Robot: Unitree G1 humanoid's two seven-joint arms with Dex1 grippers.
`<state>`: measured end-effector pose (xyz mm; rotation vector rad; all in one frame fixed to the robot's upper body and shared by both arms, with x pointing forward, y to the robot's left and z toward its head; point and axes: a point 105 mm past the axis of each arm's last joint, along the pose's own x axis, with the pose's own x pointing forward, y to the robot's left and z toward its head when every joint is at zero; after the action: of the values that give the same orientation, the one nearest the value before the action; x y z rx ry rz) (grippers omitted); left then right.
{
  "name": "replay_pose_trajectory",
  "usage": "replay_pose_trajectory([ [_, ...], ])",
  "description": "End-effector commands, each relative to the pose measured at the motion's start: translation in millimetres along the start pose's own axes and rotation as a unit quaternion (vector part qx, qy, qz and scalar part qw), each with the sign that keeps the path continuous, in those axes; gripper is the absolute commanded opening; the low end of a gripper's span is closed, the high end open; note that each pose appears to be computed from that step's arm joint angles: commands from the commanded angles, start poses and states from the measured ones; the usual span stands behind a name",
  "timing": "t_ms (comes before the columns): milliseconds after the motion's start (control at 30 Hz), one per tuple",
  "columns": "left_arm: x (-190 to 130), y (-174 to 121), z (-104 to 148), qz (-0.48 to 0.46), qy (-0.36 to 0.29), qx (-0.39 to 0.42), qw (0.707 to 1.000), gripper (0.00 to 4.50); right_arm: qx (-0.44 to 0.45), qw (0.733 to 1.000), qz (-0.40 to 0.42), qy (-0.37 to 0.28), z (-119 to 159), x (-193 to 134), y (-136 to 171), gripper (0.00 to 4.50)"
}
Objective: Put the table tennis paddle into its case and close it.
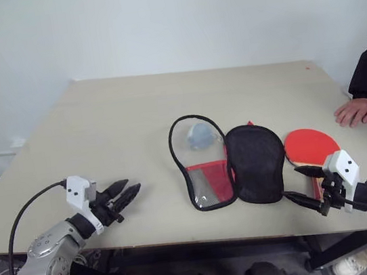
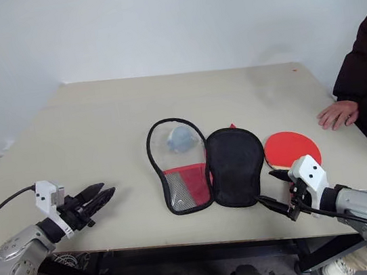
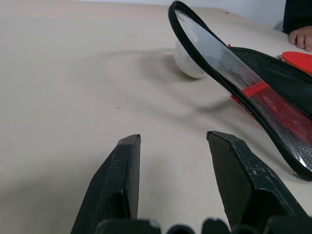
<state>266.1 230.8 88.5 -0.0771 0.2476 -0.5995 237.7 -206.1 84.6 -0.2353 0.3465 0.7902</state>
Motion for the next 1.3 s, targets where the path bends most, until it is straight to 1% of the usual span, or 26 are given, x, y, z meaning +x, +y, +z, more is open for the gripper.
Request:
replay_pose_trajectory([
  [33,3.5,-8.5,14.2,-0.034,-0.010,0.018,0.999,2.25,-0.025,0.997,-0.074,-0.014,10.0,-9.4,-25.0,4.36],
  [133,3.5,-8.8,16.5,-0.050,-0.001,0.021,0.999,2.25,-0.020,0.993,-0.111,-0.015,12.5,-14.4,-37.7,4.36],
  [267,6.2,-7.8,17.4,-0.060,0.004,0.023,0.998,2.25,-0.013,0.993,-0.120,-0.009,10.9,-16.4,-36.9,4.36],
  [367,6.4,-6.7,15.2,-0.064,0.008,0.020,0.998,2.25,0.031,0.985,-0.172,0.000,8.7,-19.1,-43.8,4.36],
  [433,7.6,-6.2,9.9,-0.064,0.014,0.019,0.998,2.25,0.063,0.981,-0.181,0.011,6.2,-19.1,-42.5,4.36],
  [567,9.7,-6.7,7.5,-0.064,0.012,0.013,0.998,2.25,0.087,0.976,-0.195,0.030,5.5,-18.3,-37.6,4.36],
  [900,11.1,-7.4,7.9,-0.058,0.001,0.016,0.998,2.25,0.142,0.949,-0.272,0.075,-2.4,-20.7,-50.3,4.36],
  [967,10.9,-7.9,7.1,-0.056,0.000,0.015,0.998,2.25,0.153,0.940,-0.289,0.096,-7.8,-20.7,-51.1,4.36],
  [1033,10.7,-8.8,5.7,-0.055,0.000,0.015,0.998,2.25,0.168,0.933,-0.296,0.116,-13.0,-19.1,-49.2,4.36],
  [1300,9.0,-12.0,5.5,-0.051,-0.006,0.009,0.999,2.25,0.195,0.919,-0.311,0.141,-19.5,-12.6,-45.8,4.36],
])
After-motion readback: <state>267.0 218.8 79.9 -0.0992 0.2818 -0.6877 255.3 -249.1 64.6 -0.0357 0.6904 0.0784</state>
